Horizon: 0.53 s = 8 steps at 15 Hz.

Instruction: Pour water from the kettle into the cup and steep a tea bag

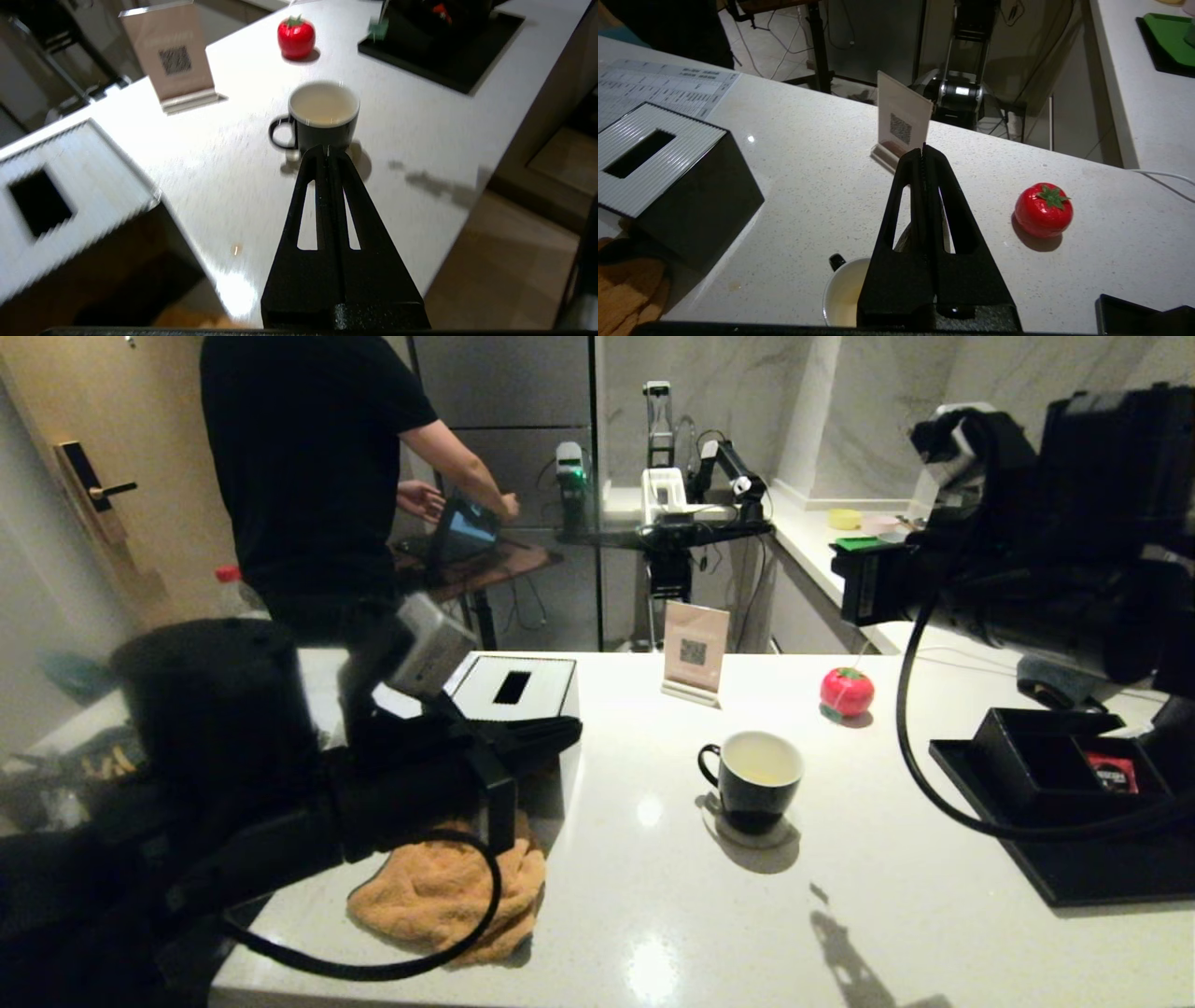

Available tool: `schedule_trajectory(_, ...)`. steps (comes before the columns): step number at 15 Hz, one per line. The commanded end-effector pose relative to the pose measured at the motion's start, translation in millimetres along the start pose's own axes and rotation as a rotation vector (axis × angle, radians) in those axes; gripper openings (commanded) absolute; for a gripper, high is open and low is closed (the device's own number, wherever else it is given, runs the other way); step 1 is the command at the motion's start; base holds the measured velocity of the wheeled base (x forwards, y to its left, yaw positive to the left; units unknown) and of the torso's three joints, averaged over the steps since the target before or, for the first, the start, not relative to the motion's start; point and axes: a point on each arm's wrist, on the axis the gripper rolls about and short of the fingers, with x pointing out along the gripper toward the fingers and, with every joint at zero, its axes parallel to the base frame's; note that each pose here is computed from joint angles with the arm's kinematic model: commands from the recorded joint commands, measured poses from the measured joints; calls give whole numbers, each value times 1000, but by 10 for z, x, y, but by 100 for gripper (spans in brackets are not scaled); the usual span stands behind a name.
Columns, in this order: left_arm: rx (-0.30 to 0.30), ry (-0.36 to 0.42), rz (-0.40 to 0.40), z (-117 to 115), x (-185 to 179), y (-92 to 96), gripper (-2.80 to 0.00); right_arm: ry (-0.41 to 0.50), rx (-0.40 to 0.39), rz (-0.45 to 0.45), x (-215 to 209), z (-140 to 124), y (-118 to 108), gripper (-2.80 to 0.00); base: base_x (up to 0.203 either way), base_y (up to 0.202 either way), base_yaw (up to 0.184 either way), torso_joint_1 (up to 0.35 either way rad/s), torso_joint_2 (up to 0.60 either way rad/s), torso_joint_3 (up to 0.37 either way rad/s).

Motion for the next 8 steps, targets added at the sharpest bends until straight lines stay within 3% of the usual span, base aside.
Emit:
schedule_trajectory(1, -27, 24, -13, -95, 264, 28, -280, 11, -5, 14, 39, -35, 56, -280, 0, 0, 0, 0, 0, 0)
schedule_trajectory(8, -51, 46, -56, -155, 519, -111, -280, 8, -2, 27, 20, -27, 91, -280, 0, 0, 0, 0, 0, 0)
